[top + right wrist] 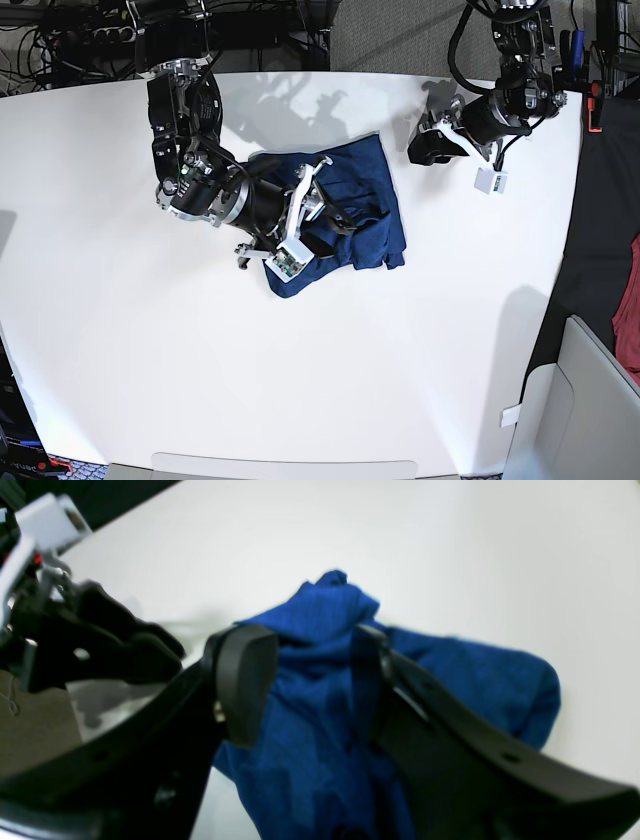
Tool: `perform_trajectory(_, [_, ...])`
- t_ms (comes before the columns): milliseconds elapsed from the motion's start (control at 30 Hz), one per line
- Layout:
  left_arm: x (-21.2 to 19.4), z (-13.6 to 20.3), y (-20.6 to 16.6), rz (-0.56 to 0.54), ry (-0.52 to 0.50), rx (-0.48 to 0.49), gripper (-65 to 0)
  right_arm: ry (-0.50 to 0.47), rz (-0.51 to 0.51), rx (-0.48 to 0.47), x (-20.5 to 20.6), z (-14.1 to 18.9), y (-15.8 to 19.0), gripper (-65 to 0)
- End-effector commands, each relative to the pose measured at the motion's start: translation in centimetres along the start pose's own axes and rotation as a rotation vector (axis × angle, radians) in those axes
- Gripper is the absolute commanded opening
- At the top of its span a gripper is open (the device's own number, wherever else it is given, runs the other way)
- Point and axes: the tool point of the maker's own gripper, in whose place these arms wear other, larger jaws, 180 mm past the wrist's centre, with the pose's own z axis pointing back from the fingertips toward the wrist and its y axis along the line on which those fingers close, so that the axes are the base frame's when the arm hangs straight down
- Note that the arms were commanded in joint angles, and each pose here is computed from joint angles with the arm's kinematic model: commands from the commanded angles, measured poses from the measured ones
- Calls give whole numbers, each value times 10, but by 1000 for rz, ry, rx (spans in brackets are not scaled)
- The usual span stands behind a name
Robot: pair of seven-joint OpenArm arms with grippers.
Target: Fold the T-shirt properly
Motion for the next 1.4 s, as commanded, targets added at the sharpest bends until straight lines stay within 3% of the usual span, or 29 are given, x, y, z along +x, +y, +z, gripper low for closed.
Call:
perform_trajectory(0, [12,3,-3,-17,-36,-13,-421,-48,12,-42,16,4,-15,-395])
perform_trajectory(200, [12,3,-3,-17,-36,-13,-421,-10,-103,-277,-9,30,-86,-397])
perform_trajectory(333, [12,3,-4,-17,-33,-15,-421,-21,-206,-351,-22,44,-117,-396])
perform_trajectory(433, [11,2,-5,-18,-30,-19,-421,-11,-272,-345,-32,35,-131,-396])
perform_trajectory(600, [11,2,-5,-18,-30,-19,-421,-93,-339,-308,-24,11,-145,-396])
perform_trajectory(967, [12,3,-4,-15,-34,-15,-421,-83,-512,-201,-33,-42,-147,-399])
perform_trajectory(1033, [12,3,-4,-15,-34,-15,-421,-52,-525,-186,-39,-45,-143,-447])
perform_trajectory(1167, [12,3,-4,-15,-34,-15,-421,7,-528,-168,-48,-47,-137,-643])
perform_trajectory(1233, [12,3,-4,-15,-34,-15,-421,12,-533,-163,-47,-45,-136,-636])
perform_trajectory(1367, [12,3,-4,-15,-34,-15,-421,-82,-548,-140,-26,-29,-133,-634])
